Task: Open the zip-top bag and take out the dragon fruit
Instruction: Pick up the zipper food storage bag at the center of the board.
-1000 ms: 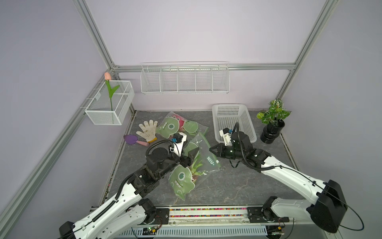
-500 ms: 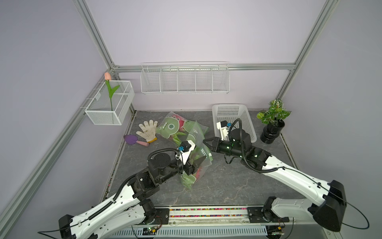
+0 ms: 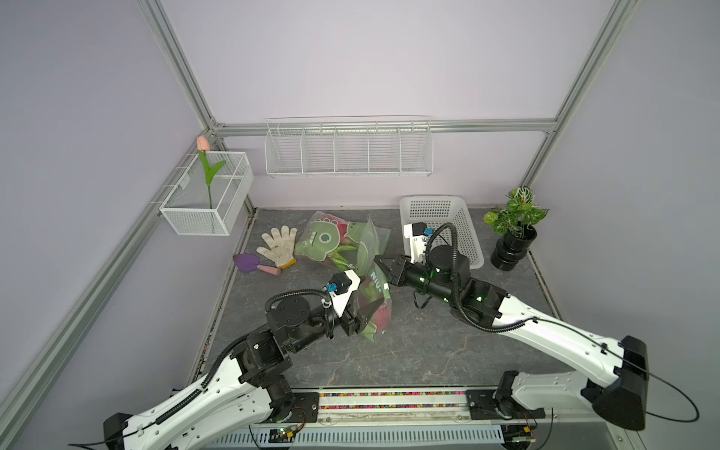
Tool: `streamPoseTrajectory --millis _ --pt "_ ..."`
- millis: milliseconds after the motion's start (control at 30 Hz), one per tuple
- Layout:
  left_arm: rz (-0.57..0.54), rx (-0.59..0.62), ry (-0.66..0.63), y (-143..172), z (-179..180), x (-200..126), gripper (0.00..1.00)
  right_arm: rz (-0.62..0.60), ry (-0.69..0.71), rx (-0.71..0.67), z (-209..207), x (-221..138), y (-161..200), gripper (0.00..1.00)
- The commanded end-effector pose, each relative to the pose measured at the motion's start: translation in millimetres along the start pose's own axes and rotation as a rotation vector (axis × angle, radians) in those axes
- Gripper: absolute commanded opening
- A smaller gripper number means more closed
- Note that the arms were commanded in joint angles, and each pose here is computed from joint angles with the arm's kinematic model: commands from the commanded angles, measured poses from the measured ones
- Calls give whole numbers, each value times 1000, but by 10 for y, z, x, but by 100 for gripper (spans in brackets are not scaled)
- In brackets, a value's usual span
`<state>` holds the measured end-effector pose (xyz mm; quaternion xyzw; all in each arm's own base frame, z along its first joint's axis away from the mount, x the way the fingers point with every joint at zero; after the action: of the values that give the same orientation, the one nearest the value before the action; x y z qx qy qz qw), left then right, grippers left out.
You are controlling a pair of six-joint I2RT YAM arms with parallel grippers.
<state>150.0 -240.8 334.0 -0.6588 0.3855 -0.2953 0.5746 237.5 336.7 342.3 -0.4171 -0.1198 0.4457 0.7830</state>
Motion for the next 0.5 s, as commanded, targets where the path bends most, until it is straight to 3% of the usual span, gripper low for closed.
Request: streamPoseTrajectory --millis 0,367,467 --pt "6 24 -19 67 31 18 70 -139 -7 26 142 -28 -257 7" --pt "-34 -41 -153 171 260 141 70 -210 82 59 67 -11 -230 7" --pt "-45 -43 -113 173 203 169 70 -214 110 70 3 17 -206 7"
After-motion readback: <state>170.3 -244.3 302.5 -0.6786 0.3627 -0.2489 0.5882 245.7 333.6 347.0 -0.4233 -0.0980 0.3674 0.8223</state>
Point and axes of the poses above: each gripper's point midway between its finger pads, its own x axis out along the fingers, its own z axis along the line the jaws close on, y = z × x, the point moved 2 cm from there along -x, back along the fingers, and after that the axes turned 10 degrees about -x, right-handed, at the moved point
